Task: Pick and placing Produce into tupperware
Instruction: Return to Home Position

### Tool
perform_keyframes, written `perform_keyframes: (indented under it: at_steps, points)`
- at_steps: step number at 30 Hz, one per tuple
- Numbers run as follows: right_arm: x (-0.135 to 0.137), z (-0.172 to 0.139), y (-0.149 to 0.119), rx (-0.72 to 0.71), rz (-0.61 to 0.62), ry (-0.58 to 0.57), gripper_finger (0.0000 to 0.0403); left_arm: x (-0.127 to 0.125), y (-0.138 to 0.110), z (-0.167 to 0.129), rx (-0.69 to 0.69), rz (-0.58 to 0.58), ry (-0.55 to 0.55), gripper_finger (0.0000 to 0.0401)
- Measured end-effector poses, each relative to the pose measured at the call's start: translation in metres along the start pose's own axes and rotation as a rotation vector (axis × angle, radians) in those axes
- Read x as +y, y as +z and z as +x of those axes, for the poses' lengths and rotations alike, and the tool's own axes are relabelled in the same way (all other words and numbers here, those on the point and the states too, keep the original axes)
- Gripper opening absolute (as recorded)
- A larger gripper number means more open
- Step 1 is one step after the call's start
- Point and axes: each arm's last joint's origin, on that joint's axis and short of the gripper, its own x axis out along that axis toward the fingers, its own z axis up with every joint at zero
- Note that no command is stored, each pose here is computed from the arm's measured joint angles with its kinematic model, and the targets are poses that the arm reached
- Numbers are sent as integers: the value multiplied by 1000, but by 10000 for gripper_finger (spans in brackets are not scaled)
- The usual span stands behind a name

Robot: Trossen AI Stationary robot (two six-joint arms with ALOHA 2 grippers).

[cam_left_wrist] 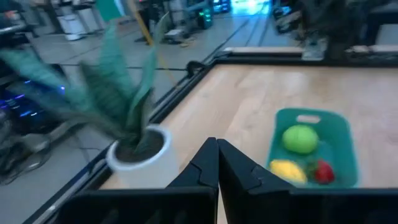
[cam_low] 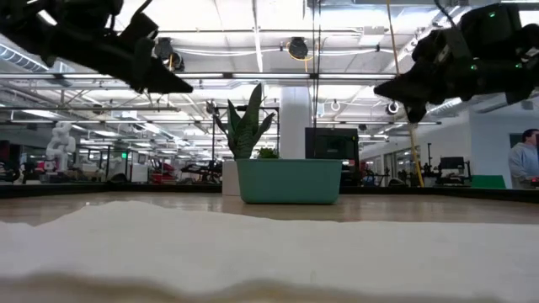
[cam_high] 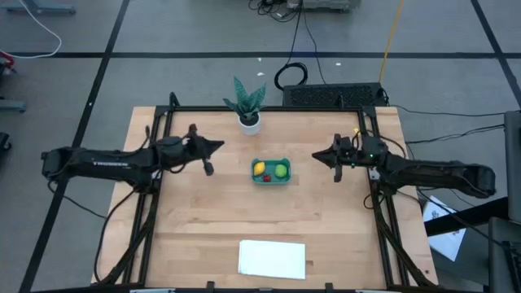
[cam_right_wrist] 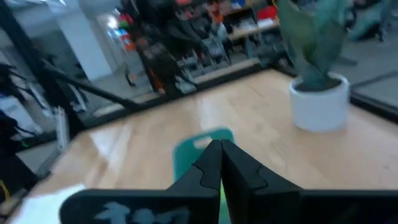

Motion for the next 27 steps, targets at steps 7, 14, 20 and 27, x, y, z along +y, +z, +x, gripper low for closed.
perform_keyframes:
  at_steps: [7, 14, 20, 27]
  points:
    - [23, -4, 5, -60, -58, 111, 0, -2, -17, -15, -24, 49, -6, 0]
    - [30, -23, 11, -127, -109, 72, 0, -3, -17, -32, -205, 26, -122, 0]
    - [34, -37, 14, -173, -137, 73, 0, 0, -15, -43, -225, 40, -118, 0]
    - [37, -46, 8, -154, -176, 8, 0, 0, -14, -63, -250, 38, -129, 0]
